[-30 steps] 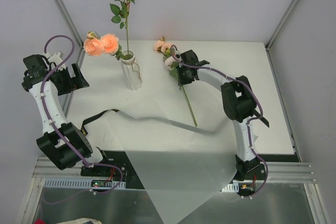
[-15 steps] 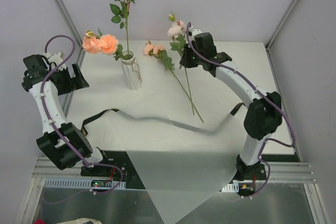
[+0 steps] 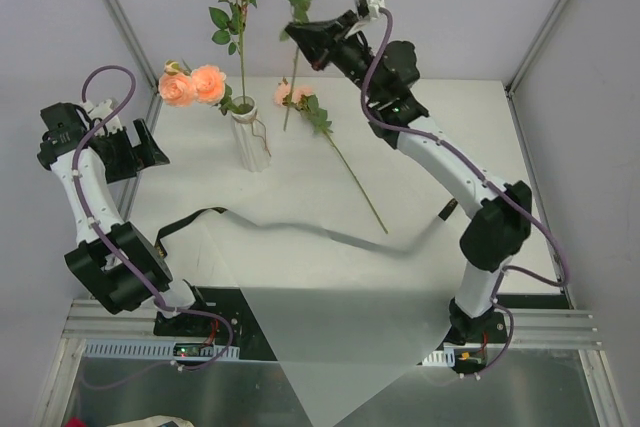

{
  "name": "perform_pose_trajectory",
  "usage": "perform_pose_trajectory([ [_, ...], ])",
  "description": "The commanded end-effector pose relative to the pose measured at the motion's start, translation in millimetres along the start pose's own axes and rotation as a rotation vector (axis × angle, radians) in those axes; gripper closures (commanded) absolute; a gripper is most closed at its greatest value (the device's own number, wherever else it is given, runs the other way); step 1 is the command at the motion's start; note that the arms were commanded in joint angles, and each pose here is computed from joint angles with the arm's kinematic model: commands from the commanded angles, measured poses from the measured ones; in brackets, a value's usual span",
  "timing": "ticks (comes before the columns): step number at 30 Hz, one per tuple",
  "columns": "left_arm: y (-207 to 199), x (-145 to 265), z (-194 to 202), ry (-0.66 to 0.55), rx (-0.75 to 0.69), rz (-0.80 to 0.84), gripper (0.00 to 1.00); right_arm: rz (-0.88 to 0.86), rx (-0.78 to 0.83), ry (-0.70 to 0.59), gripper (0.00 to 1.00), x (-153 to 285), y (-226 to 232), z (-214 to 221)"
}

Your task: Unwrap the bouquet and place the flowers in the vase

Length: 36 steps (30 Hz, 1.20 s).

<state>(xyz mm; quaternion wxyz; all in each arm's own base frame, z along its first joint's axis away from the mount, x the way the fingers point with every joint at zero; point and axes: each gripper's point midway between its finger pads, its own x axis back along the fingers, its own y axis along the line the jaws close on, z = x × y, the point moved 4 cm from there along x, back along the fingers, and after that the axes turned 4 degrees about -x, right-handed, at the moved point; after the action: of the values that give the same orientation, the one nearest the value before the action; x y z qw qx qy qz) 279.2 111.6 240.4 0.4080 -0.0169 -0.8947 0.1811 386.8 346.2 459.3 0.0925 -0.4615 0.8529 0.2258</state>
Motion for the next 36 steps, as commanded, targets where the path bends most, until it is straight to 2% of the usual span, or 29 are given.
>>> perform_pose_trajectory([
  [1, -4.4, -2.6, 5.0, 0.026, 0.044, 0.053, 0.01, -0.336, 0.162, -0.356, 0.99, -34.9, 88.6, -77.0],
  [2, -4.6, -2.9, 6.0, 0.028, 0.045, 0.059, 0.01, -0.336, 0.165, -0.342, 0.99, -47.7, 85.0, -60.3],
  [3, -3.8, -3.7, 7.7, 0.033, 0.043, 0.061, 0.01, -0.357, 0.159, -0.348, 0.99, -53.2, 94.6, -58.2],
  [4, -3.9, -4.2, 9.4, 0.035, 0.04, 0.063, 0.01, -0.37, 0.208, -0.4, 0.99, -56.2, 103.6, -75.1],
  [5, -3.7, -4.9, 10.7, 0.038, 0.038, 0.066, 0.01, -0.36, 0.207, -0.377, 0.99, -65.7, 97.9, -59.1],
  [7, -3.3, -5.9, 13.1, 0.044, 0.033, 0.071, 0.01, -0.355, 0.224, -0.404, 0.99, -70.8, 102.9, -60.6],
  [25, -7.3, 1.9, 13.7, 0.008, 0.029, 0.125, 0.01, -0.257, 0.246, -0.254, 0.99, -92.2, 52.8, 25.0],
  [31, -9.3, 7.8, 13.7, -0.01, -0.016, 0.12, 0.01, -0.209, 0.178, -0.067, 0.99, -99.8, 31.6, 80.8],
  [36, -13.0, 6.0, 18.2, -0.002, -0.01, 0.15, 0.01, -0.178, 0.163, 0.024, 0.99, -96.1, 22.3, 108.0],
])
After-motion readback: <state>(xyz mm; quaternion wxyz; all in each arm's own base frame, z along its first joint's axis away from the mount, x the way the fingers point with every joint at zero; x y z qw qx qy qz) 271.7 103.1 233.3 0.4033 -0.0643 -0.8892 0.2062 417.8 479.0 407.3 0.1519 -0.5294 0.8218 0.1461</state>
